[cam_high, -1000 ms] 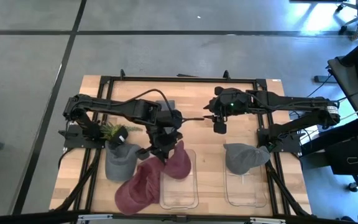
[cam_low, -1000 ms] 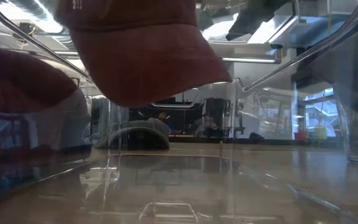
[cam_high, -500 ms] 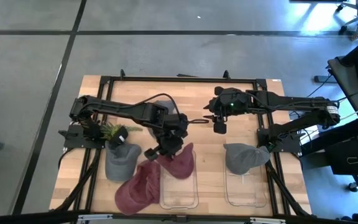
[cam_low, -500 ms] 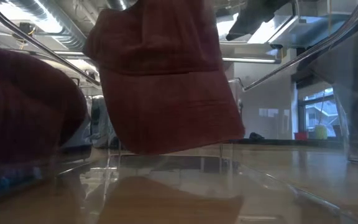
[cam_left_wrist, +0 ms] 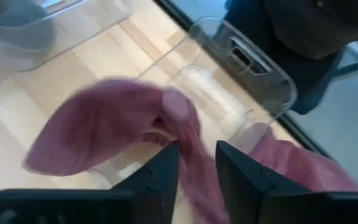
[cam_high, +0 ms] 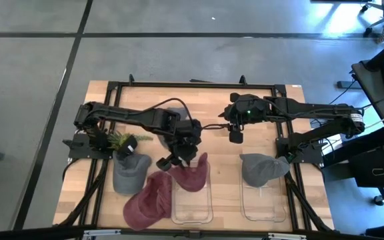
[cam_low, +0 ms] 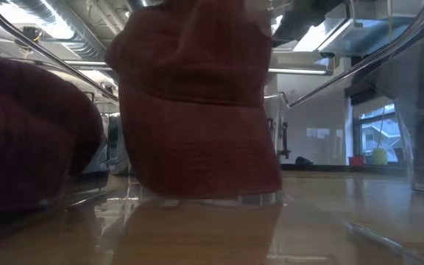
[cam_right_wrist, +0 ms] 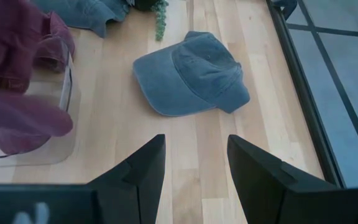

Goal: Pick & Place hat
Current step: Put the top red cap into the left transparent bin, then put the top gray cap into the right transparent bin

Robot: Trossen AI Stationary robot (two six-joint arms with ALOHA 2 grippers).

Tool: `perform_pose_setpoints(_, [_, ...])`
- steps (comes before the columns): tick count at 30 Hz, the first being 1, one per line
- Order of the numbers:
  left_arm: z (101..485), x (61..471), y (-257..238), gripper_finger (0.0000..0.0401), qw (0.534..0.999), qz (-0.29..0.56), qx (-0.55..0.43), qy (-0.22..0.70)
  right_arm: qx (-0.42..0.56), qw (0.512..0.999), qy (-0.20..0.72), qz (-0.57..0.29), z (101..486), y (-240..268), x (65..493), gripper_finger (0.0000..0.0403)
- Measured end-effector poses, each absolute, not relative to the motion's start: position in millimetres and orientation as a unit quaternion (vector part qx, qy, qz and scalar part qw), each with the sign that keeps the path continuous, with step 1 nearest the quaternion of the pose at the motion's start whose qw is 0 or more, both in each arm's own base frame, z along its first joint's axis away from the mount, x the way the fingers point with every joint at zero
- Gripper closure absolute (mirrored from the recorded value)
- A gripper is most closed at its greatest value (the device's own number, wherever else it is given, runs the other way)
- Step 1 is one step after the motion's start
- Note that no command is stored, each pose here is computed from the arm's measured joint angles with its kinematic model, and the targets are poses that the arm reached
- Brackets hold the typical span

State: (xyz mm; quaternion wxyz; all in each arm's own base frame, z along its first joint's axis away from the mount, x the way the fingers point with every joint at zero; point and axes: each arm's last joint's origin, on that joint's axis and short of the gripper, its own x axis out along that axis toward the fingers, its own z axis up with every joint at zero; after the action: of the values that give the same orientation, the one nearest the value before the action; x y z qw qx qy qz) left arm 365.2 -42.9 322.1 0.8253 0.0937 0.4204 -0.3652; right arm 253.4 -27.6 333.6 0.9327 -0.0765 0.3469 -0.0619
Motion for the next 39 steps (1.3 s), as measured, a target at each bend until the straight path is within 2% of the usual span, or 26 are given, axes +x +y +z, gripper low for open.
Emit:
perform_pose_setpoints(4, [323, 364, -35, 0.0253, 0.832, -0.323, 0.116, 0.436, -0.077, 0.933, 0.347, -0.062, 334, -28, 253, 0.023])
perform_pose_setpoints(8, [338, 351, -29, 0.0228, 0.838, -0.318, 0.119, 0.428, -0.077, 0.931, 0.352, -0.061, 333, -28, 253, 0.023])
perform_pose_setpoints(13, [362, 324, -13, 0.0219, 0.866, -0.276, 0.062, 0.413, -0.075, 0.926, 0.364, -0.06, 330, -27, 251, 0.023])
perform_pose_setpoints(18, [359, 294, 11, 0.0221, 0.906, -0.197, -0.003, 0.374, -0.074, 0.922, 0.374, -0.059, 319, -27, 251, 0.023])
perform_pose_setpoints(24, [335, 254, 31, 0.022, 0.942, -0.026, -0.035, 0.333, -0.076, 0.934, 0.342, -0.062, 308, -28, 257, 0.023])
perform_pose_setpoints(29, [308, 227, 45, 0.0221, 0.933, 0.108, -0.016, 0.343, -0.078, 0.946, 0.306, -0.067, 307, -28, 262, 0.023])
perform_pose_setpoints(35, [272, 213, 67, 0.0221, 0.914, 0.157, -0.033, 0.373, -0.079, 0.956, 0.273, -0.07, 310, -29, 267, 0.023])
perform_pose_setpoints(39, [252, 208, 86, 0.0216, 0.909, 0.205, -0.056, 0.359, -0.079, 0.96, 0.258, -0.072, 311, -29, 270, 0.023])
